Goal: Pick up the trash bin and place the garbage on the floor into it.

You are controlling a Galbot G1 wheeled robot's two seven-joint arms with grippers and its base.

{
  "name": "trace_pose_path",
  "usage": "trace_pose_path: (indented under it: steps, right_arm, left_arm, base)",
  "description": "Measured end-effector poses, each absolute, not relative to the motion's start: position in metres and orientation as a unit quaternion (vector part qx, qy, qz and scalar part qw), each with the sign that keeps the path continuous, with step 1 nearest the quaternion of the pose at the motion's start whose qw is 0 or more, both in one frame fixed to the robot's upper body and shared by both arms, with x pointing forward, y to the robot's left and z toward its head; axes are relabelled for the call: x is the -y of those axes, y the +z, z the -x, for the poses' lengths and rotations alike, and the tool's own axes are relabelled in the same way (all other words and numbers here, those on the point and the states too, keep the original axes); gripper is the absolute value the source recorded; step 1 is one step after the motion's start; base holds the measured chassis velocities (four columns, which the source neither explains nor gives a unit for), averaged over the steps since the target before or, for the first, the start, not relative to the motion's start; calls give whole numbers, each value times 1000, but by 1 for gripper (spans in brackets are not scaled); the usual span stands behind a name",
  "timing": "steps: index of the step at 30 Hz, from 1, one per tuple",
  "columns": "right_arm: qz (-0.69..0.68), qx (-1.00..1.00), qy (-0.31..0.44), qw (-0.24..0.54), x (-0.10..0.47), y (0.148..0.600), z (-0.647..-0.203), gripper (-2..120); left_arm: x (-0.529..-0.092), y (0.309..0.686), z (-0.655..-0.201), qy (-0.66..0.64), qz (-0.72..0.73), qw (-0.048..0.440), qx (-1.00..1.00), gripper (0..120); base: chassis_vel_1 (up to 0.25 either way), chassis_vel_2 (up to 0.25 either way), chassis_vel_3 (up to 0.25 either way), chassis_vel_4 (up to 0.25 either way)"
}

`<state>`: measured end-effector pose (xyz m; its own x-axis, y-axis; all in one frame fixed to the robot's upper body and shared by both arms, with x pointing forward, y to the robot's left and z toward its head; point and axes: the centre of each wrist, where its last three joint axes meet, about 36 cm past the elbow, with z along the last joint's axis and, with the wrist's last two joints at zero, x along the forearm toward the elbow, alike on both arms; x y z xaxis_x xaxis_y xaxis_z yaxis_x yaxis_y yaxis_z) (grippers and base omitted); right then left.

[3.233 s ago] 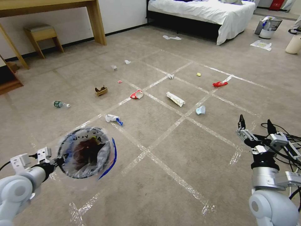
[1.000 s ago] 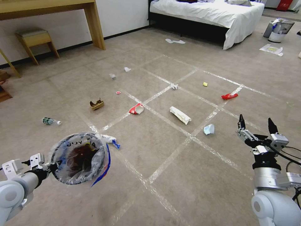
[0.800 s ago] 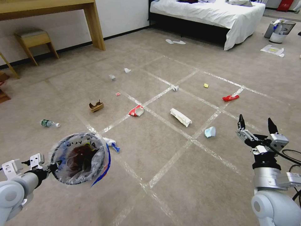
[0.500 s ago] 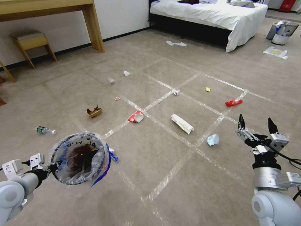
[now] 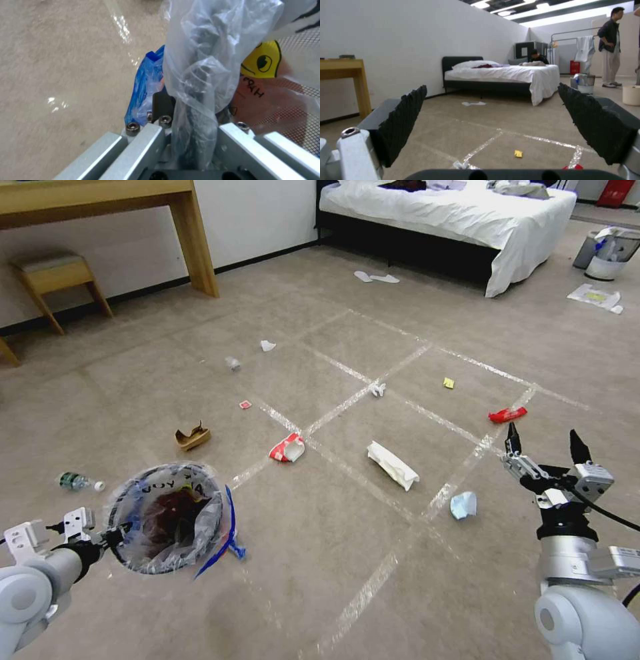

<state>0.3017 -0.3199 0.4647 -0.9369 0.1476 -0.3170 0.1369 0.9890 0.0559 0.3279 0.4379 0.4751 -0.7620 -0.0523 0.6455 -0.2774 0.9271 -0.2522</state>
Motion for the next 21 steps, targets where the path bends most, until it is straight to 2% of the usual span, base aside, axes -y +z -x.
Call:
trace_pose_path:
  steps: [21]
  right_arm:
    - [-75,-984,21,159,316,460,-304,100]
  left_arm:
    - [-441,472,-328,167,-92,334,923,0]
  base:
    - [-185,193,189,-192]
